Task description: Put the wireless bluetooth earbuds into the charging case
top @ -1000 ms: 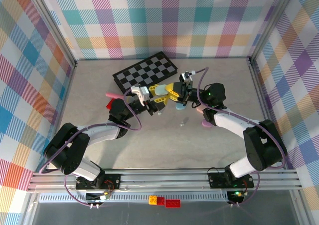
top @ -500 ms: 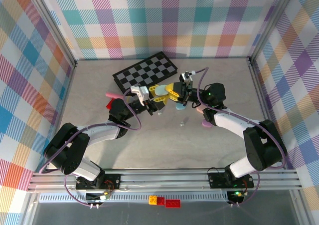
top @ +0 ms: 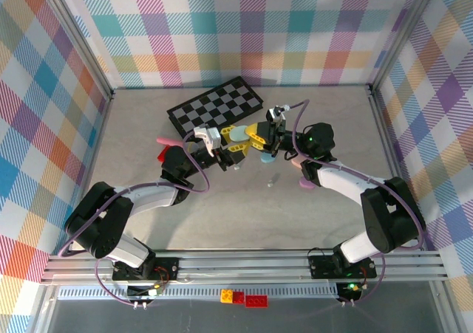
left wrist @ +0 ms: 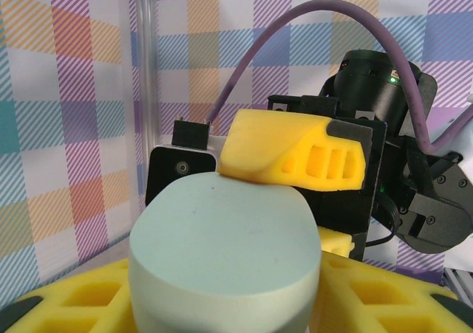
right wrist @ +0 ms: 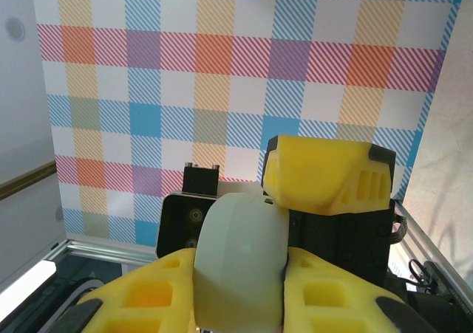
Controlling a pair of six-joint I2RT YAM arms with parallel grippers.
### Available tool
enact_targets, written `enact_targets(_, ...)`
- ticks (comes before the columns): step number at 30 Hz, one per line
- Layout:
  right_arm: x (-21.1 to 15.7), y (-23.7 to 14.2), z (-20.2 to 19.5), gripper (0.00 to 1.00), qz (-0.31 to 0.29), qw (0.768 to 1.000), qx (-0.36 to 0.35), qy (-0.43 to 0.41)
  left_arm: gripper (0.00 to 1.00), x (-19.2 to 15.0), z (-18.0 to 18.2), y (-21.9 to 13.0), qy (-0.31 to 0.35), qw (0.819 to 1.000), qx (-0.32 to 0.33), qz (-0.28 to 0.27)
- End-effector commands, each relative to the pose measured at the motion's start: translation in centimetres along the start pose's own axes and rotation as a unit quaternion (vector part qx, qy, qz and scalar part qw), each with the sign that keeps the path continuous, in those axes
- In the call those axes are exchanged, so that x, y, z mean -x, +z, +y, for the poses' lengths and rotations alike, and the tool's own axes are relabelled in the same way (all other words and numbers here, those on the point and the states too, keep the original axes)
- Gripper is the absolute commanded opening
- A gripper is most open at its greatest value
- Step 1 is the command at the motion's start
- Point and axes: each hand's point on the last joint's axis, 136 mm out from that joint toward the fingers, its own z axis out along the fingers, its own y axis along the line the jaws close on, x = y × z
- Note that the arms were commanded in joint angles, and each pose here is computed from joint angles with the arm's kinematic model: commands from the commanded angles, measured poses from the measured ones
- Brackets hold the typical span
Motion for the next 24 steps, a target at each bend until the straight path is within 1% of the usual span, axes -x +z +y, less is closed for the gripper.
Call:
enact_targets(1,0.3,-0.2,-0.1,0.11,-0.008,1.0,0.002,-0.016,0.49,2.9,-1.1,0.4,0.025,0.998,-0.03,-0.038)
enact_targets(13,0.3,-0.2,-0.7,0.11,-0.01,1.0,-0.005,-0.015,0.46,2.8,-1.1,0.5,0.02,0.999,-0.032,-0.037)
enact_targets(17,0.3,-0.3,-0.9,0.11,-0.01,1.0,-0.007,-0.013,0.42,2.8,-1.1,0.5,0.018,0.999,-0.033,-0.037)
enact_targets(19,0.4,-0.3,-1.0,0.11,-0.01,1.0,-0.007,-0.013,0.41,2.8,-1.2,0.5,0.018,0.999,-0.035,-0.037)
enact_targets(22,0.4,-0.3,-1.1,0.11,-0.011,1.0,-0.009,-0.012,0.35,2.7,-1.2,0.5,0.017,0.999,-0.036,-0.035)
enact_targets(24,0.4,-0.3,-1.4,0.12,-0.012,1.0,-0.012,-0.01,0.35,2.6,-1.2,0.5,0.018,0.999,-0.036,-0.035)
